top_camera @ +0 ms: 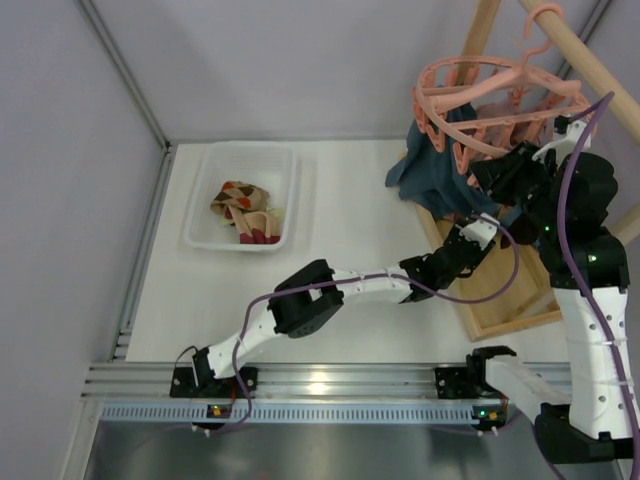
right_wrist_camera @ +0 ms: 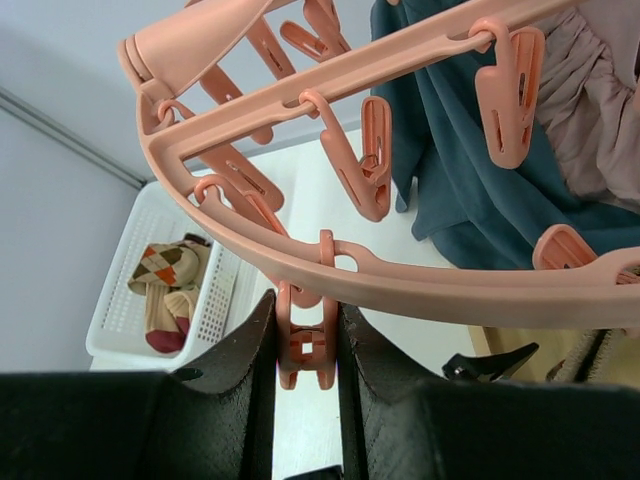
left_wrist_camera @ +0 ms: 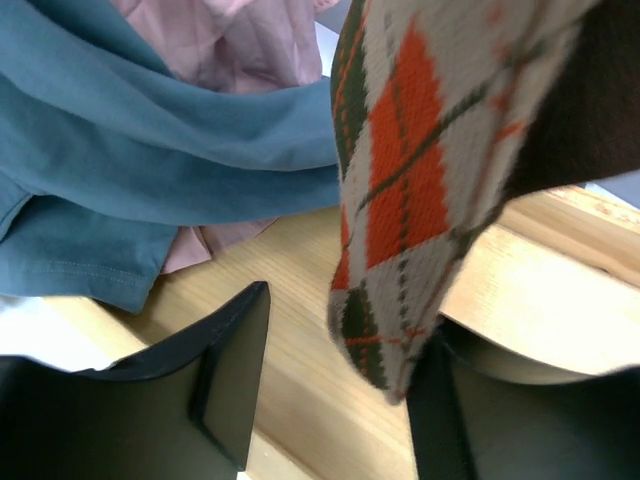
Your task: Remove the socks clipped to the hanger
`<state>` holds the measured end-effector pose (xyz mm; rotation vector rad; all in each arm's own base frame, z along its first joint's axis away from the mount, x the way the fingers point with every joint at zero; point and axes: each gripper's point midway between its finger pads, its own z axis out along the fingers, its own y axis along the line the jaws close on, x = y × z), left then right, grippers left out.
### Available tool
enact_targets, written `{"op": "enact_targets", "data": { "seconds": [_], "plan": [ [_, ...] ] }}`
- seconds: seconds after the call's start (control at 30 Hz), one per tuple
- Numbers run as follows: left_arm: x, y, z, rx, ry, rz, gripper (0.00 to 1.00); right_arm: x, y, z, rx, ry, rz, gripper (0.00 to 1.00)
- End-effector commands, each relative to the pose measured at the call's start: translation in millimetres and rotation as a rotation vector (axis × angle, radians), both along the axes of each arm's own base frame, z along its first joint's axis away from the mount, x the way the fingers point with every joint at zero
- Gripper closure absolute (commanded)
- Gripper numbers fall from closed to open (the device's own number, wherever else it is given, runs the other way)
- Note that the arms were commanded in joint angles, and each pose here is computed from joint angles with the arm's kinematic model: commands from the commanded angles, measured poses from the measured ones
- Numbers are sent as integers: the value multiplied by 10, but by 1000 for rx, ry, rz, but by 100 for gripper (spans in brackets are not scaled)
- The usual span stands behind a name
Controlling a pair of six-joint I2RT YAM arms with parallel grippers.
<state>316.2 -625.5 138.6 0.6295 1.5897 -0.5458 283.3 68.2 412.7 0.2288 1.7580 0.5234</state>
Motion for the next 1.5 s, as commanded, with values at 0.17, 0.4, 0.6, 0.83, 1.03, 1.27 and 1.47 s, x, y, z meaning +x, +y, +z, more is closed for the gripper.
{"op": "enact_targets", "data": {
  "seconds": [0.17,0.4,0.6,0.83,1.03,1.27,1.47],
  "plan": [
    [113,107,379,-77,-27,33,59,-71,61,121,-17,7,53,100],
    [166,273,387,-72,-6,48,85,-114,-48,91,-50,6,1,100],
    [32,380,522,-91,22,12,100,-137,-126,32,-79,14,-32,99],
    [-251,629,1018,-167,55,-69,100,-157,-161,-49,-113,33,-37,52],
    [-463,926,1304,-194,77,-111,100,-247,-183,-82,-141,69,-33,21],
    [-601,1154,1434,-181,99,-129,100,-481,-236,-96,-160,88,-45,10],
    [-662,1266,1493,-195,114,-131,100,-747,-374,137,-192,50,-100,11]
  ]
}}
